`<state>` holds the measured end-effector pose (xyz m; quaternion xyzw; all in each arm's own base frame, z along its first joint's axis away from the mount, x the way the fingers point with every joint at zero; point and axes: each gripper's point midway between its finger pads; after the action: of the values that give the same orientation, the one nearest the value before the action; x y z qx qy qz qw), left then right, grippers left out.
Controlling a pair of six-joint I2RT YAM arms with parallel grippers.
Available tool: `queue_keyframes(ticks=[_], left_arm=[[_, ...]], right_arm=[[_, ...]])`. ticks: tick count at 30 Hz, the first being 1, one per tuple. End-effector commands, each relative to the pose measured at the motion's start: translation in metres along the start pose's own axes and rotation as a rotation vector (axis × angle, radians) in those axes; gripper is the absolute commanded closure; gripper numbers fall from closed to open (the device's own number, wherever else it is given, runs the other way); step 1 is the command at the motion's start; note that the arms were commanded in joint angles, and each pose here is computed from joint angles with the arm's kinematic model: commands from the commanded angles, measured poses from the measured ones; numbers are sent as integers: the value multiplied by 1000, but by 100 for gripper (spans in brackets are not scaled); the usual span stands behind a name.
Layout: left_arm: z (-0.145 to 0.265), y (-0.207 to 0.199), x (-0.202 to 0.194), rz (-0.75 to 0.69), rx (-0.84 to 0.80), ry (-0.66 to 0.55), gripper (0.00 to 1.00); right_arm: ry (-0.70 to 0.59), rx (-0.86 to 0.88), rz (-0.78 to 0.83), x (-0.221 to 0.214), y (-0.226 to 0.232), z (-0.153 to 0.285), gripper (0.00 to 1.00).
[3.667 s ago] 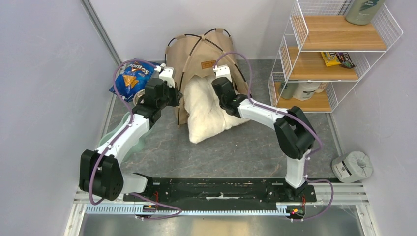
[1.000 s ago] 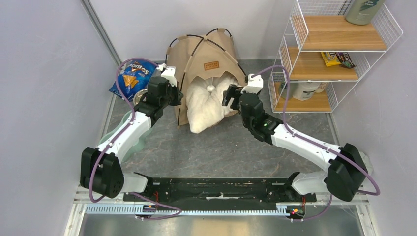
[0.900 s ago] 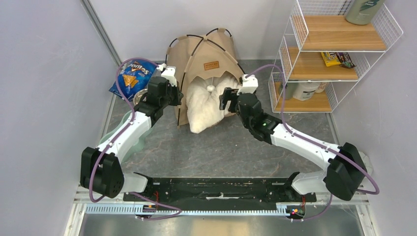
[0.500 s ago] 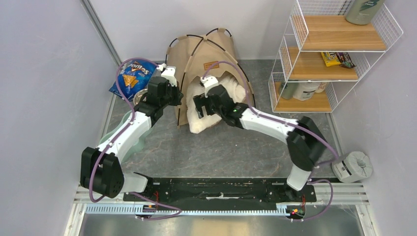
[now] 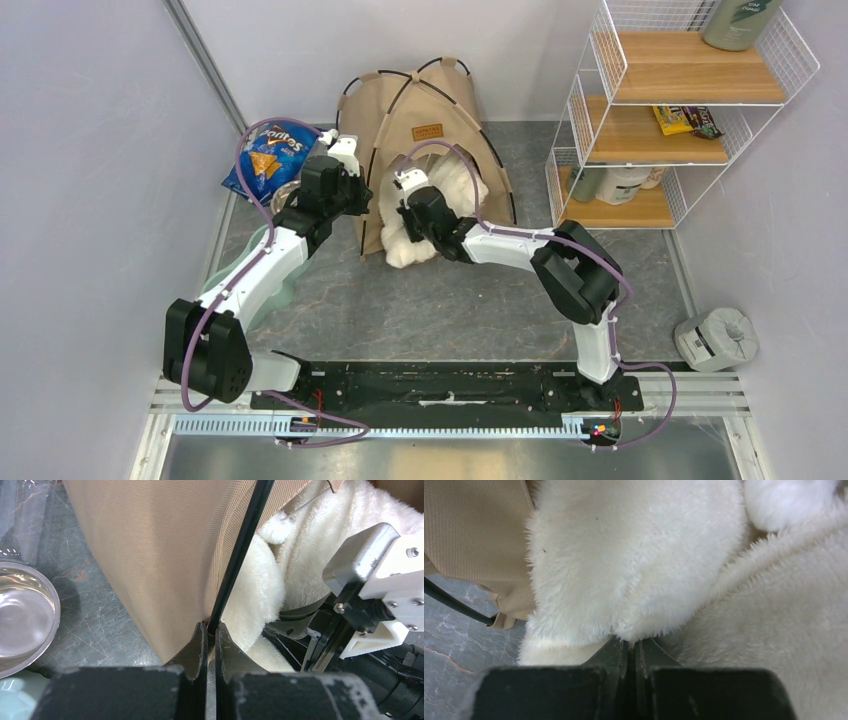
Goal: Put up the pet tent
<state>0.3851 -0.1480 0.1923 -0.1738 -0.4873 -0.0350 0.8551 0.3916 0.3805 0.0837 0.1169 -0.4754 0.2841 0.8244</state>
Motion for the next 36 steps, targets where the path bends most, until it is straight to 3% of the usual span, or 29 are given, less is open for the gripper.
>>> queue_keyframes(ticks=[1,7,13,21,25,31,36], left_arm=[[7,-5,-5,54,-6,25,98],[8,-6,-4,54,-7,24,98],[9,-5,-5,53,-4,28,98],[10,-6,-3,52,-9,23,98],[11,-7,-3,54,-17,25,98],[12,-8,-5,57,-21,30,98],[12,-6,-5,50,-11,32,98]], right_arm=[[-114,-19,-137,7,-1,-1,100],[-406,-86,-450,56,-40,31,100],[-581,-83,-716,85,-75,49,100],[-801,-45,-897,120,-94,87,100],[-817,-42,-914,128,-93,78,100],[-785,24,-821,135,-59,29,100],[-684,10,-749,99,-47,-2,100]])
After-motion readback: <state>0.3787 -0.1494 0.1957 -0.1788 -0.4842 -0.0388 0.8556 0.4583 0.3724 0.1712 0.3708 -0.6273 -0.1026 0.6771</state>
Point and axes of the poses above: each gripper's point midway between its finger pads, its own z axis back along the fingers, its own y axis along the line the jaws close on, x = y × z, and after that the axes turned 6 degrees about z, right-handed
